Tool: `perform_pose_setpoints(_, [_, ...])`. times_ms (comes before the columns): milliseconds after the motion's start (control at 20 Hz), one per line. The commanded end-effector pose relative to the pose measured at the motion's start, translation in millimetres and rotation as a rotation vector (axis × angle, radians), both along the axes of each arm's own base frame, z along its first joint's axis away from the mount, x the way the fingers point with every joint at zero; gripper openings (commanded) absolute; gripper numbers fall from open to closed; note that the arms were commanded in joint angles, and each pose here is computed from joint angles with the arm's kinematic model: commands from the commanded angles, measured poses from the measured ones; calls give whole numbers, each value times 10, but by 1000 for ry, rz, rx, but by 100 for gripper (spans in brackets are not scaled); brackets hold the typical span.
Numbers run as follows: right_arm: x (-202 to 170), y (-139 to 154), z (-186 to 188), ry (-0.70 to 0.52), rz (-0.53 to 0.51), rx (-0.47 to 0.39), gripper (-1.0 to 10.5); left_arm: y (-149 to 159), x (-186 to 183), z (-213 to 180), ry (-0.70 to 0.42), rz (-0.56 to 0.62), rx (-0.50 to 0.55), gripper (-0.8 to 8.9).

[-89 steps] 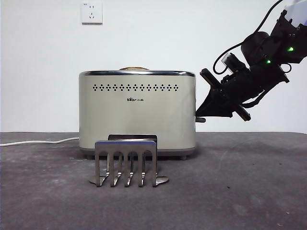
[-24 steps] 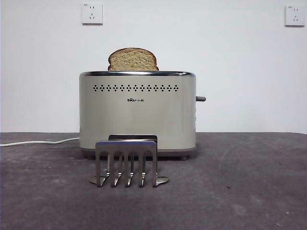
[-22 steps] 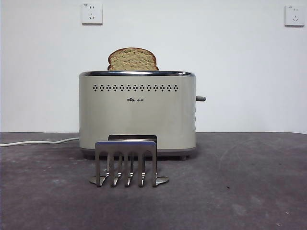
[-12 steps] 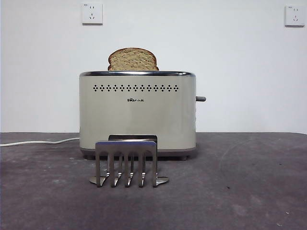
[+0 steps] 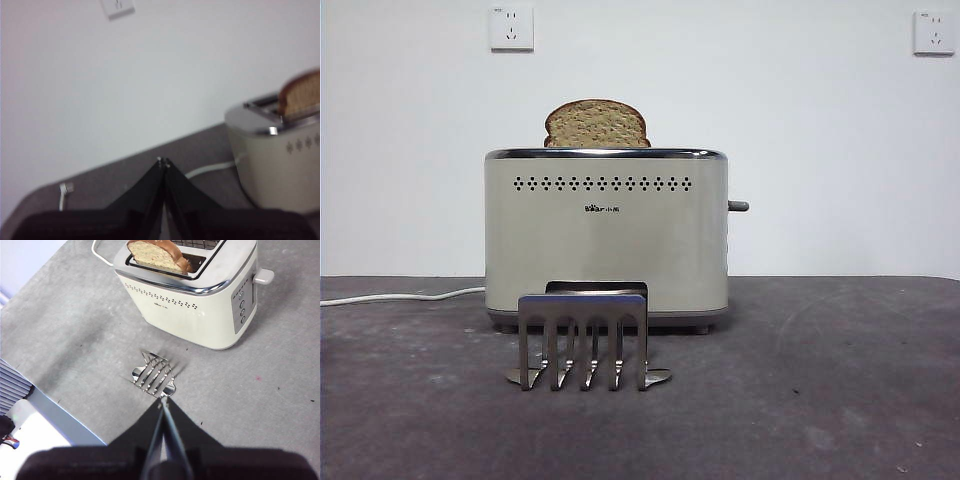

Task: Pick up a slice of bread from the rack,put the bread on the toaster,press the button

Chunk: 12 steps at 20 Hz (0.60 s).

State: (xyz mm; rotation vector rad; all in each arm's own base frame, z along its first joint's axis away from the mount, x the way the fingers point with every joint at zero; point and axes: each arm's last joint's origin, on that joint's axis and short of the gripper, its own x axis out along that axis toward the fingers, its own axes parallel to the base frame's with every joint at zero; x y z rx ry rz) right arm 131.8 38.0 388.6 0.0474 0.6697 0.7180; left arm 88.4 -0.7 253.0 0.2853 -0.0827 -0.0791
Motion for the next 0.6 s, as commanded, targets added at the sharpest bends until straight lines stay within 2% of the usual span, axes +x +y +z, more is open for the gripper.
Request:
perform_pose_setpoints(50, [8, 3, -15, 3, -1, -1, 1, 10, 17, -279, 27, 25, -10, -4])
perform_pose_setpoints(350, [8, 3, -15, 3, -1, -2, 1, 19, 71, -847, 120, 47, -85, -4])
perform_pose_setpoints(600, [9, 3, -15, 3, -1, -1, 1, 18, 86, -990, 186, 47, -119, -4])
